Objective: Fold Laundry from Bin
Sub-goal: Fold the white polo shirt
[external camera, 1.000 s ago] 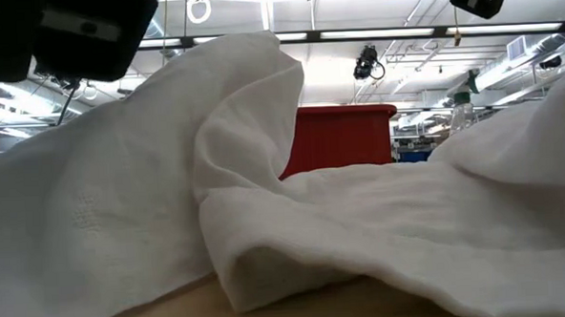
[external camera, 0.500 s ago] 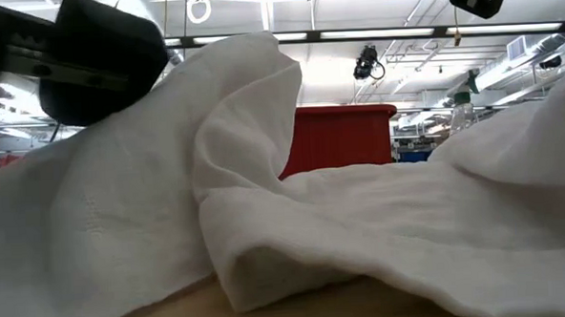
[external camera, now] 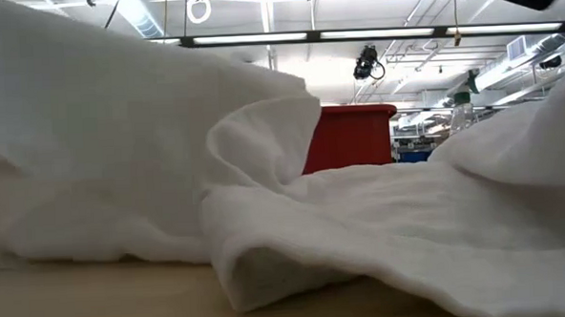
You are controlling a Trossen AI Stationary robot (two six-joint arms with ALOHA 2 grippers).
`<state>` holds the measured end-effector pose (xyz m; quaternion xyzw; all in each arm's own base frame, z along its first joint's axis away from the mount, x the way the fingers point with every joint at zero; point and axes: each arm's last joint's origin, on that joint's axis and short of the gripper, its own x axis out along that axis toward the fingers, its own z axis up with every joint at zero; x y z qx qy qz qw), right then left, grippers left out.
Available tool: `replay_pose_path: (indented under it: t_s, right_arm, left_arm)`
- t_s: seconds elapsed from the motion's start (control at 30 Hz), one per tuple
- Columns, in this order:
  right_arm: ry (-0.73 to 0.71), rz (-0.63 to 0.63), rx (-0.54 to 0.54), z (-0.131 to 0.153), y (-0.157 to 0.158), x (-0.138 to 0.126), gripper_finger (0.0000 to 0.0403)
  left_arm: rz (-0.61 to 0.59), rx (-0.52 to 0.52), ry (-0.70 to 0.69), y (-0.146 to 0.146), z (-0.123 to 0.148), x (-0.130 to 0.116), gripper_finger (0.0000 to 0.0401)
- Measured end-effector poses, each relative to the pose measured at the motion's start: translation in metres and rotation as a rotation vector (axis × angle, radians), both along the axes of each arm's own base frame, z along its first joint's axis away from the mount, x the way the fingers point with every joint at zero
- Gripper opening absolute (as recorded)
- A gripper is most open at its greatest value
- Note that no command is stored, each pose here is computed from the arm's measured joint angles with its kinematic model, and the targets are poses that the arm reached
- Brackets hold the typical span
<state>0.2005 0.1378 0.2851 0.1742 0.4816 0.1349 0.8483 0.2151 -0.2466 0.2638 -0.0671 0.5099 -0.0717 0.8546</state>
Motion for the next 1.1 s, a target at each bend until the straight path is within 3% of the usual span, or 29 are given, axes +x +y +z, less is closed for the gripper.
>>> replay_pose_path:
  t_s: [0.13, 0.4, 0.6, 0.8, 0.93, 1.1]
  right_arm:
    - [0.105, 0.054, 0.023, -0.011, 0.012, -0.002, 0.017]
    - [0.055, 0.229, -0.202, -0.045, 0.049, 0.002, 0.017]
    - [0.188, 0.229, -0.199, -0.07, 0.062, 0.005, 0.0188]
    - [0.191, 0.18, -0.343, -0.088, 0.068, 0.004, 0.019]
    - [0.175, 0.18, -0.376, -0.092, 0.074, 0.001, 0.0149]
    - [0.142, 0.168, -0.344, -0.081, 0.074, -0.004, 0.0044]
  left_arm:
    - [0.149, -0.021, 0.052, 0.006, 0.018, -0.037, 0.0]
    - [0.391, 0.074, 0.158, 0.018, 0.021, -0.083, 0.0]
    - [0.407, 0.067, 0.167, 0.013, 0.021, -0.096, 0.0]
    - [0.434, 0.104, 0.253, 0.015, 0.02, -0.109, 0.0]
    - [0.439, 0.095, 0.265, 0.012, 0.02, -0.116, 0.0]
    - [0.461, 0.078, 0.267, 0.01, 0.02, -0.12, 0.0]
